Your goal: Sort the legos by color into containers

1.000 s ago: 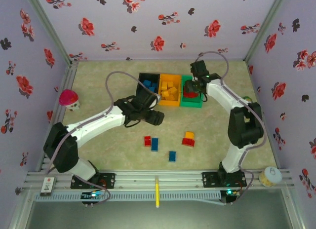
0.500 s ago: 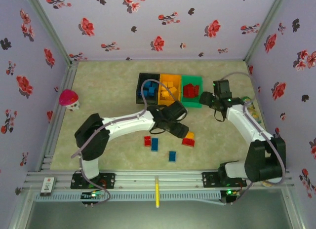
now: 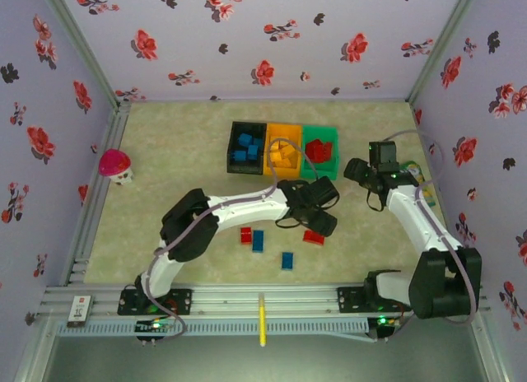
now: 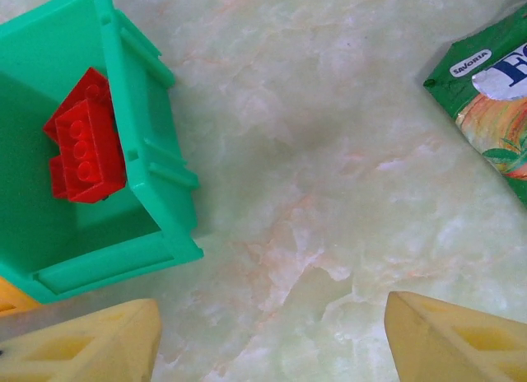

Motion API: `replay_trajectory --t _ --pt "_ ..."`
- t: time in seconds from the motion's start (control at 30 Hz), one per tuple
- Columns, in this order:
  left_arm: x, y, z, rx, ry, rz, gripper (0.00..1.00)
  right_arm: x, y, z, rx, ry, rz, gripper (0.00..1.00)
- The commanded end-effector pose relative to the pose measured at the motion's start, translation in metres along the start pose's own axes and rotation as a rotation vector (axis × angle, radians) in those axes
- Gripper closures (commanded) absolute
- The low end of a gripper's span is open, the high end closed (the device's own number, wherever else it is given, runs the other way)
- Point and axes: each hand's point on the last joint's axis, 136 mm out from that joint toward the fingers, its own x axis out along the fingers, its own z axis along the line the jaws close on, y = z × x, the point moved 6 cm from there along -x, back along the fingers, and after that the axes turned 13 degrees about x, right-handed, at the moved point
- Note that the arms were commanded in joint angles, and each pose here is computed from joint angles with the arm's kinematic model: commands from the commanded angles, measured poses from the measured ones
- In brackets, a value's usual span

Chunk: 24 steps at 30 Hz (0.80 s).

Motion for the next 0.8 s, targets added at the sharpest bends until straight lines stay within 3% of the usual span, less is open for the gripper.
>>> replay_trajectory --t 0.0,0.27,0.77 --pt "0.013 0.007 -0.003 -0.015 -0.030 0.050 0.23 -0.004 0.001 -0.008 -0.014 0.029 -0.011 0.27" --pt "0.031 0.009 -0.005 -0.015 -0.037 0.074 0.26 -0.004 0.002 -0.011 -0.021 0.040 -0.005 0.27" --pt "0.032 0.007 0.004 0.004 -0.101 0.067 0.58 -0.008 0.003 -0.012 -0.028 0.037 -0.012 0.27"
